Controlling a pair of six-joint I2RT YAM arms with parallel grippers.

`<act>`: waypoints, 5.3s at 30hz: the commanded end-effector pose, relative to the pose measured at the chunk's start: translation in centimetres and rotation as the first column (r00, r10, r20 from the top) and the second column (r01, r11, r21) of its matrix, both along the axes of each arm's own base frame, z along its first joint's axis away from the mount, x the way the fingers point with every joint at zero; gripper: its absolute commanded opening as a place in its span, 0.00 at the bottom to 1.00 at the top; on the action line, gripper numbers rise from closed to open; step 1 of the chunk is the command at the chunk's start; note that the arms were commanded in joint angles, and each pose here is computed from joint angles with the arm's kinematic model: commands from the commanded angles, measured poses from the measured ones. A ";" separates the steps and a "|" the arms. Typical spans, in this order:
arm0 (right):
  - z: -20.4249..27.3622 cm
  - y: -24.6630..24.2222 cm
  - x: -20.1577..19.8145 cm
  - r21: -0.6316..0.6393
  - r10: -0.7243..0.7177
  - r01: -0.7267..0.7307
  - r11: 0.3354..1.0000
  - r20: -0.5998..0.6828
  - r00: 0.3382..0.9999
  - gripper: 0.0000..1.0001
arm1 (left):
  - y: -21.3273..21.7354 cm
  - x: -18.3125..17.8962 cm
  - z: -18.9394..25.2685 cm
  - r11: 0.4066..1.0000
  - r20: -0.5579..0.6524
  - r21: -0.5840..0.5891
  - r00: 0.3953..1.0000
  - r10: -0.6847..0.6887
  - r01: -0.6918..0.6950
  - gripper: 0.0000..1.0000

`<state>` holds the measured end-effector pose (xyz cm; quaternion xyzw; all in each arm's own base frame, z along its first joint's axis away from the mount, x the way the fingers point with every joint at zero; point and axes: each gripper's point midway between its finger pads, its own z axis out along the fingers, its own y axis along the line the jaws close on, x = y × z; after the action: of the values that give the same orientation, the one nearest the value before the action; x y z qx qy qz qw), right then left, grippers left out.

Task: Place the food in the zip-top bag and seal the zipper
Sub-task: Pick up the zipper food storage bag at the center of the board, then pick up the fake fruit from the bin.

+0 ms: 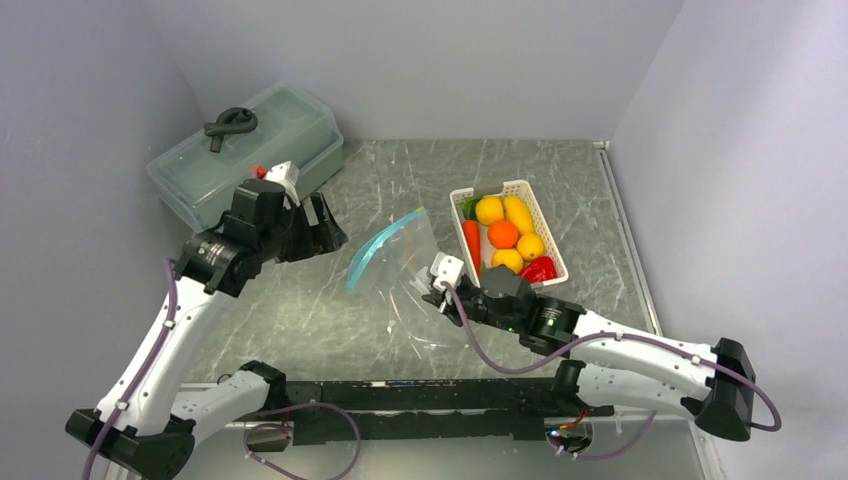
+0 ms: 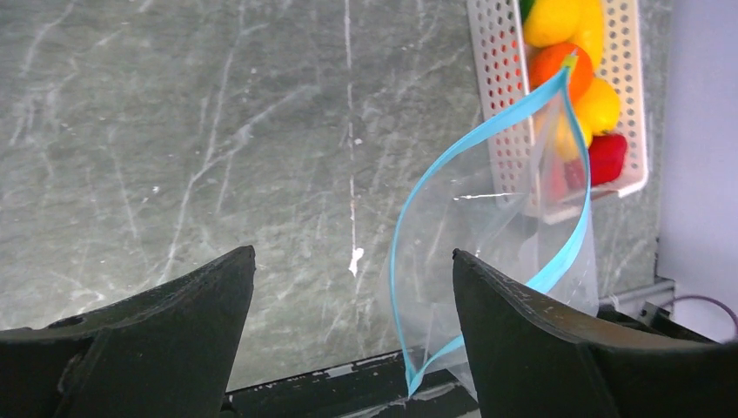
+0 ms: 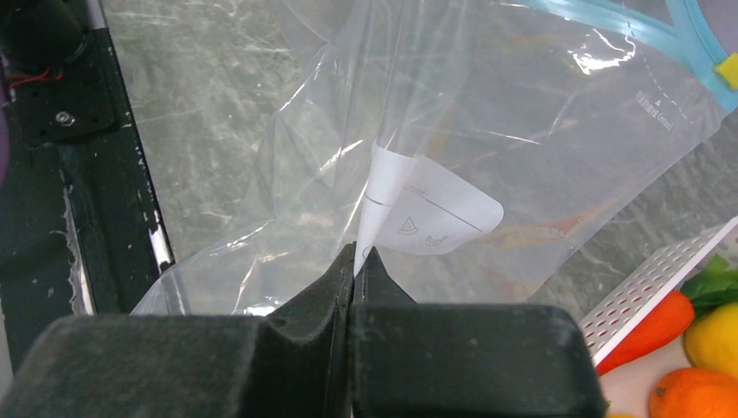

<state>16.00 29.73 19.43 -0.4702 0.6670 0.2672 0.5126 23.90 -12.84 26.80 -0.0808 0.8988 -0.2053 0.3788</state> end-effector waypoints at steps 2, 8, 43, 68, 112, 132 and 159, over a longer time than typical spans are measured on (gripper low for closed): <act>3.5 0.8 -1.0 0.090 0.113 -0.127 0.988 0.149 0.982 0.00 | -2.2 -0.3 2.7 0.988 0.046 -0.091 0.992 -0.121 0.125 0.88; 4.8 1.4 -1.9 0.115 0.173 -0.197 0.974 0.186 0.967 0.00 | -3.5 -1.5 3.1 0.969 0.033 -0.137 0.978 -0.204 0.207 0.88; 9.4 0.5 -3.6 0.187 0.224 -0.285 0.940 0.294 0.929 0.00 | -6.0 -4.2 2.2 0.888 -0.006 -0.240 0.914 -0.405 0.392 0.54; 9.5 -0.1 -1.5 0.183 0.109 -0.167 0.969 0.291 0.951 0.46 | -5.3 -4.0 3.3 0.890 -0.003 -0.164 0.902 -0.433 0.426 0.00; 4.2 -12.2 14.4 -0.189 -0.755 0.733 0.653 -0.236 0.612 0.77 | 3.0 1.4 2.1 0.924 0.035 0.376 0.995 -0.093 0.073 0.00; -0.9 -17.8 20.6 -0.326 -0.891 0.844 0.426 -0.310 0.331 0.75 | 1.5 1.6 1.4 0.936 0.157 0.330 0.970 -0.186 0.126 0.00; -10.5 -19.0 24.7 -0.501 -0.908 0.772 0.391 -0.350 0.232 0.89 | 1.9 0.0 1.7 0.944 0.165 0.304 0.968 -0.188 0.131 0.00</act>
<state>39.43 10.15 9.13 0.0164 0.9609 -0.0147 0.2760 23.99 -10.75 27.52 0.0660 0.8901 -0.0983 0.4401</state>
